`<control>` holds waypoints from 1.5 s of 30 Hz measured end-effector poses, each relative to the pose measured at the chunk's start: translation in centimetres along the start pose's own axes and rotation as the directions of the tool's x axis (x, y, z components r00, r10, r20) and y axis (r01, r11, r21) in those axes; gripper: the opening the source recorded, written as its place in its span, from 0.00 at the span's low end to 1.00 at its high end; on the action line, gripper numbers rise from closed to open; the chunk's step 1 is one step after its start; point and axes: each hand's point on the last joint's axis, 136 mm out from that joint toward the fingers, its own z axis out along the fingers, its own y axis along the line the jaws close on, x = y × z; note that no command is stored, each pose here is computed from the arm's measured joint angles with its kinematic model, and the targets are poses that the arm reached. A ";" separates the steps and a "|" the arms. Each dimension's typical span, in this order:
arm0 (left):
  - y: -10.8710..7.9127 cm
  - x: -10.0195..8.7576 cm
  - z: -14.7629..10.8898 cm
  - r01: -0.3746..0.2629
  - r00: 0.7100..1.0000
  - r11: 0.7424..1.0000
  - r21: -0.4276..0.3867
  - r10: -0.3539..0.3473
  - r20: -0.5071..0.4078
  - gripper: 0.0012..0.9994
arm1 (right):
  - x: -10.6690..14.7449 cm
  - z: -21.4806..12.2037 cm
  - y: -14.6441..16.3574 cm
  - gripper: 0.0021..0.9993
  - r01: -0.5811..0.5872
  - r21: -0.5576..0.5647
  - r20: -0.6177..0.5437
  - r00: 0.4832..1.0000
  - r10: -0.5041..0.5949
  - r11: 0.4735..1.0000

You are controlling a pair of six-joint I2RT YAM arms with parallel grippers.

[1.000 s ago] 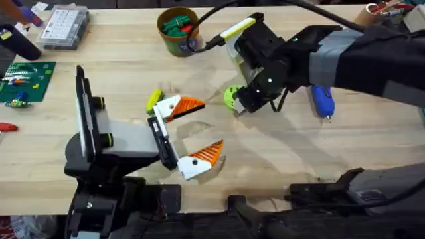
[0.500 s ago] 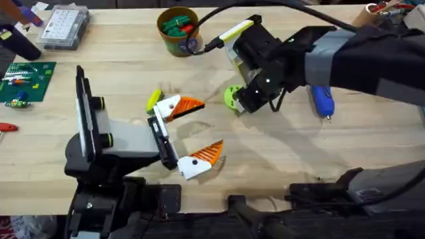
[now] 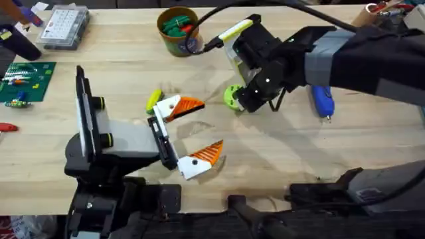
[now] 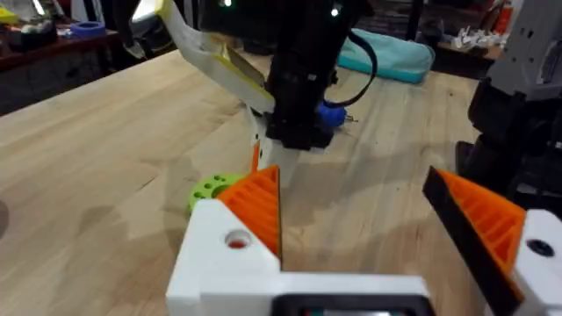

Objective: Pick up the gripper from the table and insert it into the empty holder that is missing its gripper. Then pick up a screw, insert it into the mounting hole, and use the screwdriver to tighten it. Finally, clean up the table by picking up the vegetable and placing it into the bucket.

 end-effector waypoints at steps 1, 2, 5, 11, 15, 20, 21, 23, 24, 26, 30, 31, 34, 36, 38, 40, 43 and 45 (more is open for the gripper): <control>0.0 0.0 0.0 0.000 1.000 1.000 0.000 0.000 0.000 0.99 | 0.0 0.0 0.0 0.01 0.001 0.000 0.002 1.000 -0.001 1.000; 0.0 0.0 0.0 0.000 1.000 1.000 0.000 0.000 0.000 0.99 | -0.1 0.0 0.0 0.01 0.003 0.000 0.002 1.000 -0.003 1.000; 0.0 0.0 0.0 0.000 1.000 1.000 0.000 0.000 0.000 0.99 | -0.1 -0.1 0.0 0.01 0.003 0.000 0.001 1.000 -0.003 1.000; 0.0 0.0 0.0 0.000 1.000 1.000 0.000 0.000 0.000 0.99 | -1.3 -2.3 0.0 0.01 0.003 0.000 0.003 1.000 -0.003 1.000; 0.0 0.0 0.0 0.001 1.000 1.000 0.000 -0.001 0.000 0.99 | -3.0 -7.1 -0.1 0.01 0.011 -0.001 0.013 1.000 -0.011 1.000; 0.0 0.0 0.0 0.003 1.000 1.000 0.000 -0.003 0.000 0.99 | -5.1 -12.8 0.2 0.01 0.034 -0.003 0.077 0.996 -0.034 0.999; 0.0 0.0 0.0 0.002 1.000 1.000 0.000 -0.002 0.000 0.99 | -5.3 -13.4 0.3 0.01 0.036 -0.003 0.083 0.996 -0.036 0.999; 0.0 0.0 0.0 0.003 1.000 1.000 0.000 -0.003 0.000 0.99 | -6.5 -16.8 1.3 0.01 0.073 -0.009 0.141 0.987 -0.071 0.997; 0.0 0.0 0.0 0.002 1.000 1.000 0.000 -0.002 0.000 0.99 | -6.7 -17.4 1.7 0.01 0.087 -0.010 0.154 0.984 -0.084 0.996; 0.0 0.0 0.0 0.002 1.000 1.000 0.000 -0.002 0.000 0.99 | -7.2 -18.5 2.6 0.01 0.121 -0.014 0.183 0.976 -0.116 0.993; 0.0 0.0 0.0 0.002 1.000 1.000 0.000 -0.002 0.000 0.99 | -8.1 -20.8 5.3 0.01 0.195 -0.028 0.252 0.951 -0.182 0.980; 0.0 0.0 0.0 0.002 1.000 1.000 0.000 -0.002 0.000 0.99 | -8.2 -21.3 5.9 0.01 0.212 -0.032 0.267 0.943 -0.196 0.977; 0.0 0.0 0.0 0.002 1.000 1.000 0.000 -0.002 0.000 0.99 | -8.5 -22.9 7.7 0.01 0.253 -0.045 0.312 0.923 -0.227 0.966; 0.0 0.0 0.0 0.002 1.000 1.000 0.000 -0.002 0.000 0.99 | -8.8 -24.0 8.4 0.01 0.266 -0.050 0.336 0.912 -0.234 0.963; 0.0 0.0 0.0 0.003 1.000 1.000 0.000 -0.003 0.000 0.99 | -9.3 -24.7 9.0 0.01 0.275 -0.054 0.357 0.903 -0.238 0.960; 0.0 0.0 0.0 0.003 1.000 1.000 0.000 -0.003 0.000 0.99 | -10.1 -24.5 10.4 0.01 0.299 -0.075 0.353 0.900 -0.255 0.951; 0.0 0.0 0.0 0.002 1.000 1.000 0.000 -0.002 0.000 0.99 | -10.7 -22.2 13.2 0.01 0.365 -0.101 0.308 0.896 -0.320 0.925; 0.0 0.0 0.0 0.002 1.000 1.000 0.000 -0.002 0.000 0.99 | -9.7 -21.5 15.0 0.01 0.455 -0.101 0.286 0.865 -0.412 0.885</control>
